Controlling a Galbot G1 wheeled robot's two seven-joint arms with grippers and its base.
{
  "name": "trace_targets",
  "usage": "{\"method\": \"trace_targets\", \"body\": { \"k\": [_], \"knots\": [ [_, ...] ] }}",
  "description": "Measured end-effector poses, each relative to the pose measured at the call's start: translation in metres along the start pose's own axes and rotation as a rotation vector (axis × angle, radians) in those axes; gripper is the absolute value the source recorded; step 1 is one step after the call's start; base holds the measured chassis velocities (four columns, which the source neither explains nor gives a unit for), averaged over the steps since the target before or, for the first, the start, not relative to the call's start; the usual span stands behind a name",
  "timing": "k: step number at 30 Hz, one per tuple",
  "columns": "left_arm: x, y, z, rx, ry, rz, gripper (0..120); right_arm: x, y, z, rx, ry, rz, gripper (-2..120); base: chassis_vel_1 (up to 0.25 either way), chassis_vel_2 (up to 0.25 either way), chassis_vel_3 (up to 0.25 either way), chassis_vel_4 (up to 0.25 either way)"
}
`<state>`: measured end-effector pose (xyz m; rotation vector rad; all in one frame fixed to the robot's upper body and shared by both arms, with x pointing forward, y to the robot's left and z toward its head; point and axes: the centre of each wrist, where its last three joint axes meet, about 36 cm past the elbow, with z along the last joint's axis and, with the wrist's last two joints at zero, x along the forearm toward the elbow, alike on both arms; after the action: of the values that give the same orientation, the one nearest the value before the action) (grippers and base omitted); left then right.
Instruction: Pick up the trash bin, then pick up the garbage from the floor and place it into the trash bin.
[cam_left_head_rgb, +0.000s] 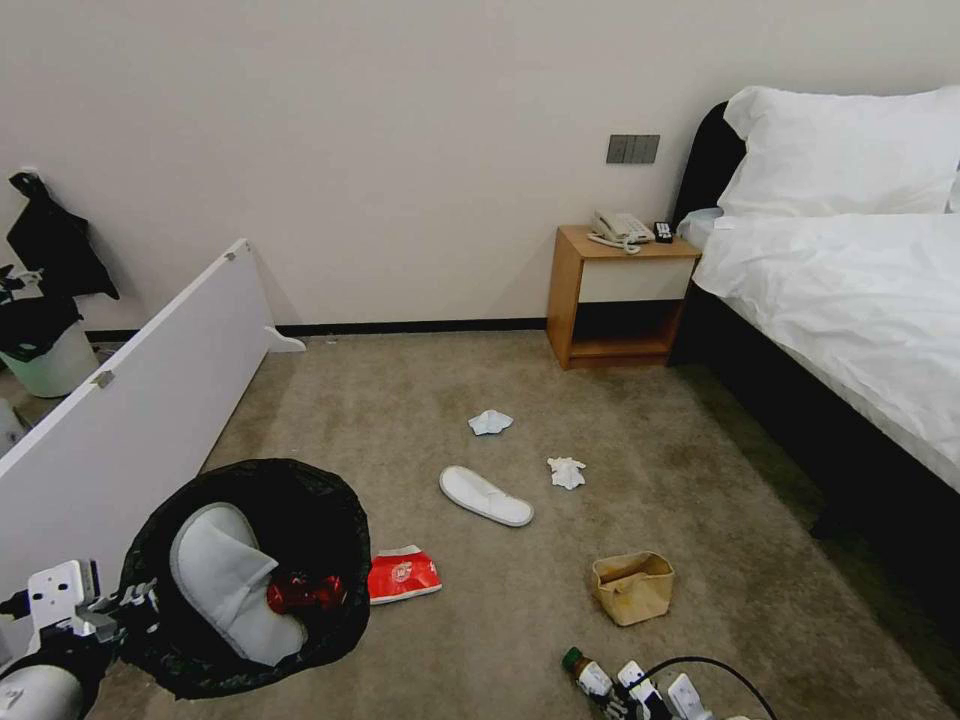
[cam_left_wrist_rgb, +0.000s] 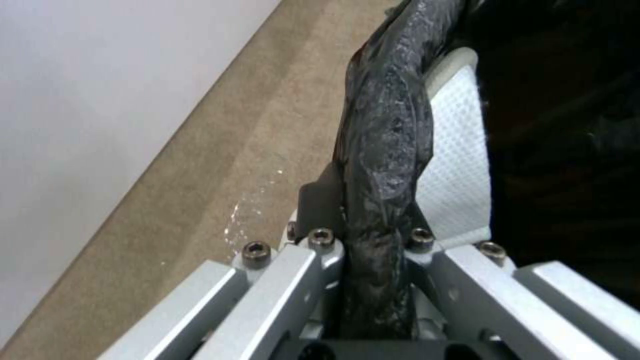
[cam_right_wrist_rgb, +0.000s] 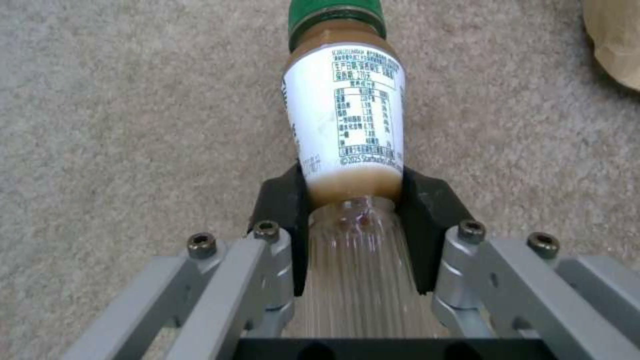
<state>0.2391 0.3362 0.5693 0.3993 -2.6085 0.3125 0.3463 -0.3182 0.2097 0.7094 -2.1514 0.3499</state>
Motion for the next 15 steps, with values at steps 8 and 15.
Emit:
{"method": "trace_targets", "body": {
  "k": [8,15],
  "knots": [
    [0.000,-0.001,-0.001,-0.001,-0.002,0.004,3,0.001,-0.002,-0.001,0.005,-0.018,0.010,26,0.000,0.000,0.000,0.000],
    [-0.002,-0.006,0.002,-0.006,0.021,0.034,3,0.038,-0.023,-0.041,0.069,-0.241,0.099,26,0.000,0.000,0.000,0.000]
  ]
}}
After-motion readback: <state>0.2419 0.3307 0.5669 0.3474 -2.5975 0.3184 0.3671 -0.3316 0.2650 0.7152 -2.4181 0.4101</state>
